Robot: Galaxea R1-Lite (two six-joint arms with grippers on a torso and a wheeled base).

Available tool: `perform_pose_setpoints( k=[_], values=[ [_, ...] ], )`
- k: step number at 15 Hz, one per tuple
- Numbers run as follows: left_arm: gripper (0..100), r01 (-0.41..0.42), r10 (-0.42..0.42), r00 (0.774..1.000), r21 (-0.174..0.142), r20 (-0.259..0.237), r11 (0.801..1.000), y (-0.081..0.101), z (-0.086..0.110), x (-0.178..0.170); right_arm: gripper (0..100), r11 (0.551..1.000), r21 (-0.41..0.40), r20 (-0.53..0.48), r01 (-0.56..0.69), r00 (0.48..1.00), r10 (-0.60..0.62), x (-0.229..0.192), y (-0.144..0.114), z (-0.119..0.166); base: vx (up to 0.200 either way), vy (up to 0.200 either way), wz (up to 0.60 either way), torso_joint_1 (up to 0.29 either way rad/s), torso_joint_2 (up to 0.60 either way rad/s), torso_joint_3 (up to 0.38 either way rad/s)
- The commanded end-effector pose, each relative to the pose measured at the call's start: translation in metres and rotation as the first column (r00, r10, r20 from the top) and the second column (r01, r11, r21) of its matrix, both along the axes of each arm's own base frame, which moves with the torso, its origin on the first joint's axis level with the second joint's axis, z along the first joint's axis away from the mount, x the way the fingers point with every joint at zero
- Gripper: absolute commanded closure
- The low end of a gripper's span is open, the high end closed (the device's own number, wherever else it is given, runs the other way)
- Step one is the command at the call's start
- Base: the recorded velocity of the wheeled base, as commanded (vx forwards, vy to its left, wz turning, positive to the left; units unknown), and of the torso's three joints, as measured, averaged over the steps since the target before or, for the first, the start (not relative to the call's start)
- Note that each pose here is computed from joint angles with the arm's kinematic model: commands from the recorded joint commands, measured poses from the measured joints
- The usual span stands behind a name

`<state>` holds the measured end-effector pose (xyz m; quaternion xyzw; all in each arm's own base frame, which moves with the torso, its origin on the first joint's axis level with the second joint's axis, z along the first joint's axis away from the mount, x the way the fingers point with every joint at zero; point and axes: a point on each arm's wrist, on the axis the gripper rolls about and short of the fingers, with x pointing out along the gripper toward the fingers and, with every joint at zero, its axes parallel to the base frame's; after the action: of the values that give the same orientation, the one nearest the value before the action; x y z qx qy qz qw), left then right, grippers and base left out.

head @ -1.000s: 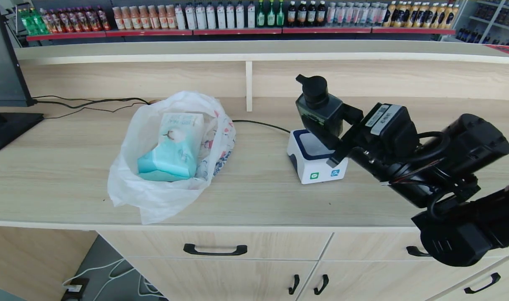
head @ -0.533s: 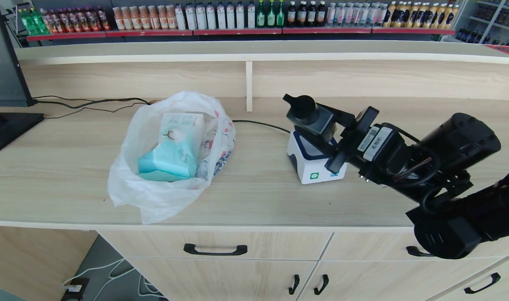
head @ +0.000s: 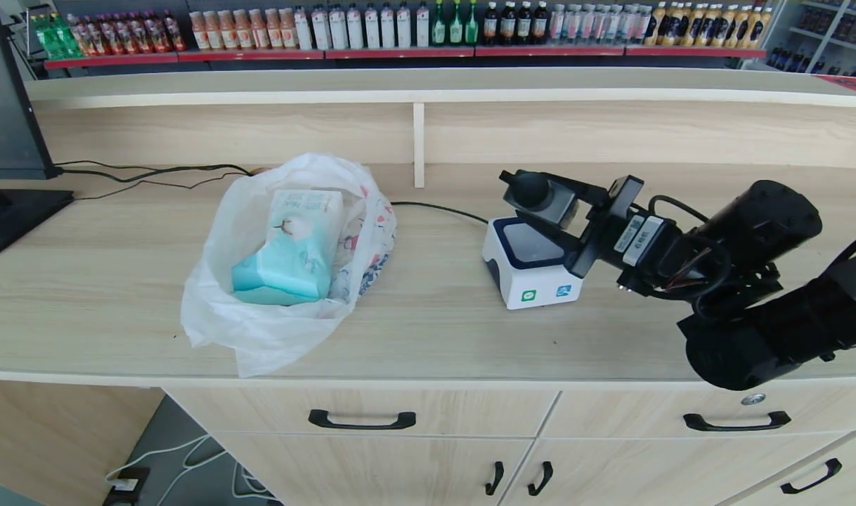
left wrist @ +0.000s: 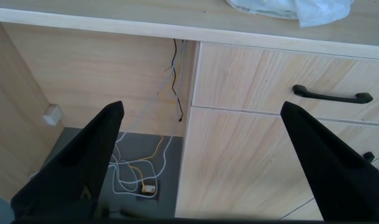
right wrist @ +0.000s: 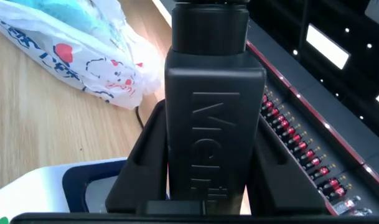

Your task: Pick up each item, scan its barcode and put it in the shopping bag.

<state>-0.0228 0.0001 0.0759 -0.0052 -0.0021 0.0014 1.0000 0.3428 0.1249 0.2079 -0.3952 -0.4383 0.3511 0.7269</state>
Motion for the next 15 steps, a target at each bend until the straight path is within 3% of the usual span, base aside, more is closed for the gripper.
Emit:
perform_pose_setpoints(
  k=[1, 3, 15],
  values=[
    [0, -0.002, 0.002, 1.0, 0.0, 0.0, 1.0, 0.0, 0.0, 0.0, 100, 1.0, -0.011, -0.029, -0.013, 0.999, 0.013, 0.013, 0.008, -0.016, 0.0, 0.0, 0.0, 0.0, 0.0, 0.0],
    [0, 0.001, -0.001, 1.0, 0.0, 0.0, 1.0, 0.0, 0.0, 0.0, 100, 1.0, -0.008, -0.024, 0.019, 1.0, -0.019, 0.018, -0.002, -0.015, 0.0, 0.0, 0.0, 0.0, 0.0, 0.0],
    [0, 0.0, 0.0, 1.0, 0.0, 0.0, 1.0, 0.0, 0.0, 0.0, 100, 1.0, 0.002, -0.014, 0.026, 1.0, -0.026, 0.015, -0.004, -0.009, 0.0, 0.0, 0.0, 0.0, 0.0, 0.0]
  ],
)
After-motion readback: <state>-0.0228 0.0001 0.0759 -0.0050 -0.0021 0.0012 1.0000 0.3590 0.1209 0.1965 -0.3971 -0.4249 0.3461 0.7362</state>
